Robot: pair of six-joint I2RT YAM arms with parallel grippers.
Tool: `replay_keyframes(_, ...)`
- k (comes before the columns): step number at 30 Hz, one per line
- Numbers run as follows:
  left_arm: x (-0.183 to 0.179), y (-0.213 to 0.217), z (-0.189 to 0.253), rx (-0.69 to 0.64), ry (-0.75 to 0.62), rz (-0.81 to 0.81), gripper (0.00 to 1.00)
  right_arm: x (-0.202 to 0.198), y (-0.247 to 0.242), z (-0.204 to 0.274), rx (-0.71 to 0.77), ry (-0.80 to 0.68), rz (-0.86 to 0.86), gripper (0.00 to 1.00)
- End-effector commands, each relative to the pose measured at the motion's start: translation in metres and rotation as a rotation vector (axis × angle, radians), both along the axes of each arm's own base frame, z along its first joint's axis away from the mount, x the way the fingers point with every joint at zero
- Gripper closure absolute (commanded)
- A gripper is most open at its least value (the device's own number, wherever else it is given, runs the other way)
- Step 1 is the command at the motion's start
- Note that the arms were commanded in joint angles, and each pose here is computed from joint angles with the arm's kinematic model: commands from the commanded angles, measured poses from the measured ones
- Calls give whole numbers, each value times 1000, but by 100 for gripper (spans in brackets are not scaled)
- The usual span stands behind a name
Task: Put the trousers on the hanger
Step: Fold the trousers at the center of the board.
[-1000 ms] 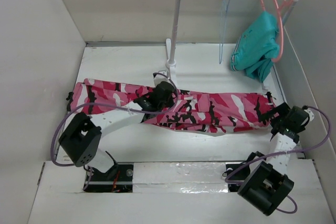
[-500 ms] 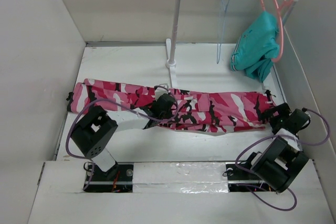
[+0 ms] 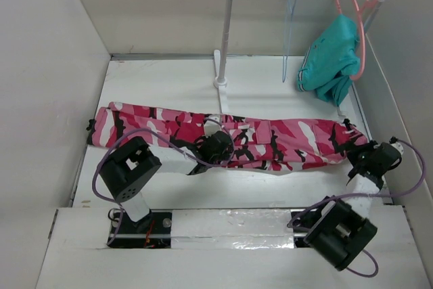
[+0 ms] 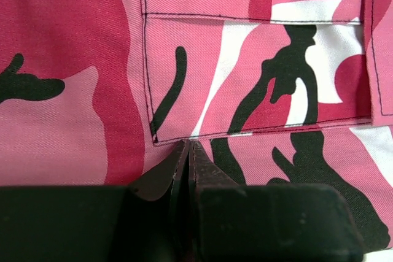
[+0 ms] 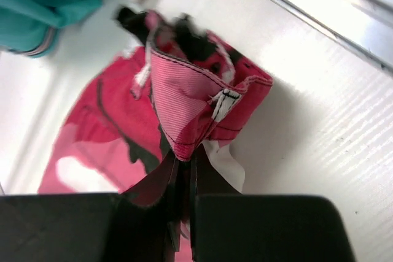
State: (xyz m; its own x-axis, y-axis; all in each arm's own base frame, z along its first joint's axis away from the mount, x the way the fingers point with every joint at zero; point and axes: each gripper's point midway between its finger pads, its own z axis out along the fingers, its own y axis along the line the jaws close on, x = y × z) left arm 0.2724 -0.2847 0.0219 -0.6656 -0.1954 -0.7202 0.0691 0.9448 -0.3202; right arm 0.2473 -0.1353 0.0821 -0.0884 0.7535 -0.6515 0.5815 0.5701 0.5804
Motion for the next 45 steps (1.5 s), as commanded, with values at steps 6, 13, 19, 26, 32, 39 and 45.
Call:
replay_keyframes(6,-50,-17,-58,64,128,-76,100,3,73,168,-370,-330,299,100)
replay_keyframes(13,-88,-48,-74,76,140,-144,100,-19,146,293,-472,-575,537,100)
replay_keyframes(19,-118,-89,-79,65,140,-240,100,-36,187,363,-468,-768,678,100)
replay_keyframes(26,-136,-117,-90,72,157,-297,100,-19,208,408,-438,-848,827,100)
replay_keyframes(32,-126,-123,-76,82,112,-284,100,-7,211,432,-522,-831,825,100)
replay_keyframes(39,-124,-117,-78,87,112,-247,100,16,197,416,-646,-730,800,100)
replay_keyframes(45,-123,-110,-80,105,113,-225,100,14,220,443,-644,-868,898,100)
